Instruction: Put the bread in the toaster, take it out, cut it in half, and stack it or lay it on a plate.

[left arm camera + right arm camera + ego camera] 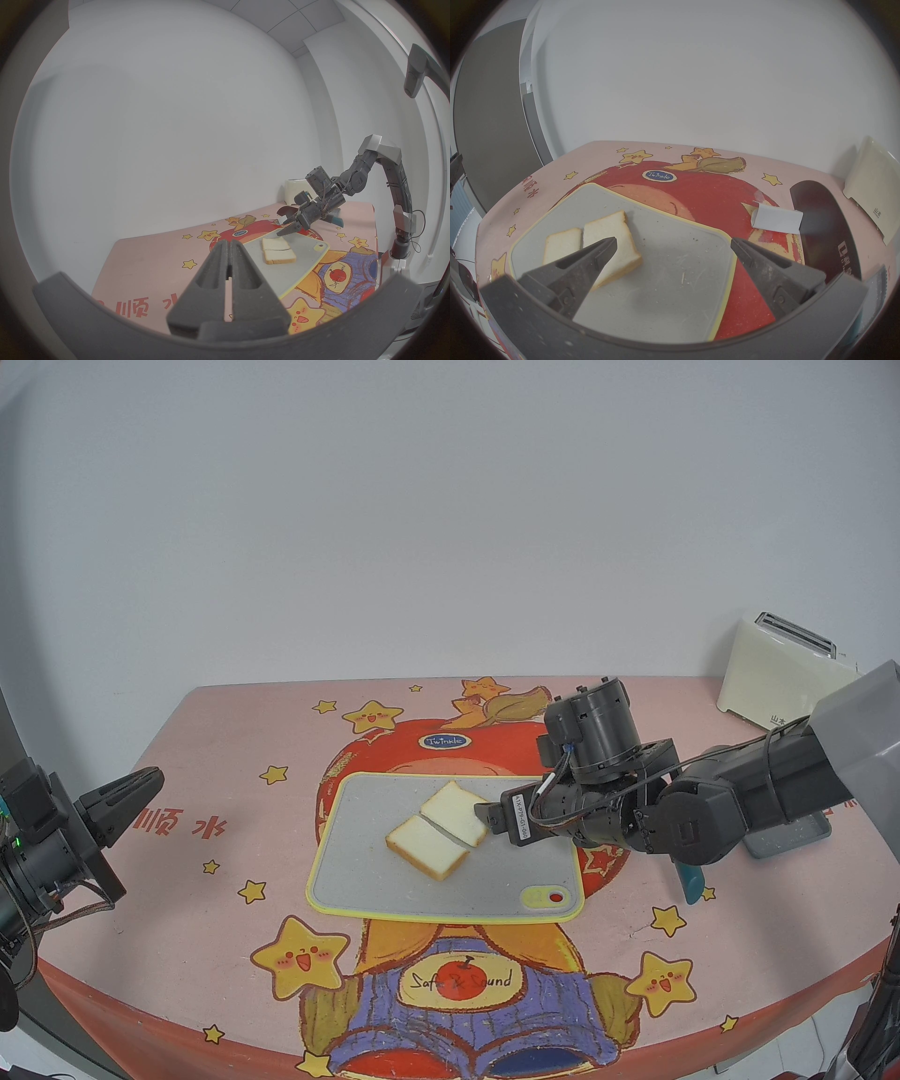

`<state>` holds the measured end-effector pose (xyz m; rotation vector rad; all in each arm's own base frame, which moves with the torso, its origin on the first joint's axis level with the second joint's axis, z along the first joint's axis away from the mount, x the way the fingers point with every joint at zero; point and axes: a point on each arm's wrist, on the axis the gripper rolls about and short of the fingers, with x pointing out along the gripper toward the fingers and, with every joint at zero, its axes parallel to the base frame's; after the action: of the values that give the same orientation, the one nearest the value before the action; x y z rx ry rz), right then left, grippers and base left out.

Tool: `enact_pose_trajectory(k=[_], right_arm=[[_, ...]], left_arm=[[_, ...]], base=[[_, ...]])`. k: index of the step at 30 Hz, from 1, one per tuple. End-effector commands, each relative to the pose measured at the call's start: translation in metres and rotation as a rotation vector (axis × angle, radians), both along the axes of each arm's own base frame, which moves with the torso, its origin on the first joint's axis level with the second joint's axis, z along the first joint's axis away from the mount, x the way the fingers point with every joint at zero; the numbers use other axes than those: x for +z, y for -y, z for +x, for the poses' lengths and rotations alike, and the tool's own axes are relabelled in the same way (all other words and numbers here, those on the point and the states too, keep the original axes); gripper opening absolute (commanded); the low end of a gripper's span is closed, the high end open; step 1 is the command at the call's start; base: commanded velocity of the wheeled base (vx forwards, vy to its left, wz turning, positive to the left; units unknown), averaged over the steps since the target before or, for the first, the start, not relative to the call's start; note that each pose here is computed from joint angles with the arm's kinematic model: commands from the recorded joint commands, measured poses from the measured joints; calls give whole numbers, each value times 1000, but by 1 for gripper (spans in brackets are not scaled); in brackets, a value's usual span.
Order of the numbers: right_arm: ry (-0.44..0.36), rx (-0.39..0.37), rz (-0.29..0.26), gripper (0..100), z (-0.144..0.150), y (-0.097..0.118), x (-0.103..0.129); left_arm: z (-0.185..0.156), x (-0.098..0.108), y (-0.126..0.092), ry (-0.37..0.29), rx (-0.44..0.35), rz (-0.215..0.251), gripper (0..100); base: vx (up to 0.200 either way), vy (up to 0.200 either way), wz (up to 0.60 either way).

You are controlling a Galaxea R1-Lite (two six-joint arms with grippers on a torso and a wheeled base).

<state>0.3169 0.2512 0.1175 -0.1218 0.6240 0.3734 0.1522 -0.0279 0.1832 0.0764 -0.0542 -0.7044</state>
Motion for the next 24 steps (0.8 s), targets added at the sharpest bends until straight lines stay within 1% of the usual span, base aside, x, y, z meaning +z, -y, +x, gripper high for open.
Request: enact_pose_trajectory(k=[1, 18, 21, 23, 24], right_arm=[[2, 7, 2, 0, -2, -2, 1], [8, 7, 12, 0, -4, -2, 4], [29, 7, 26, 0, -5, -1, 14], [53, 8, 48, 0, -9, 2, 29], [56, 8, 50, 0, -10, 3, 31]], left_arm=[[0, 0, 0, 2, 0, 0, 0], [0, 0, 0, 2, 0, 0, 0], [0, 0, 0, 2, 0, 0, 0], [0, 0, 0, 2, 0, 0, 0], [0, 0, 0, 2, 0, 0, 0]], base=[[0, 0, 0], [0, 0, 0], [0, 0, 0], [0, 0, 0], [0, 0, 0]])
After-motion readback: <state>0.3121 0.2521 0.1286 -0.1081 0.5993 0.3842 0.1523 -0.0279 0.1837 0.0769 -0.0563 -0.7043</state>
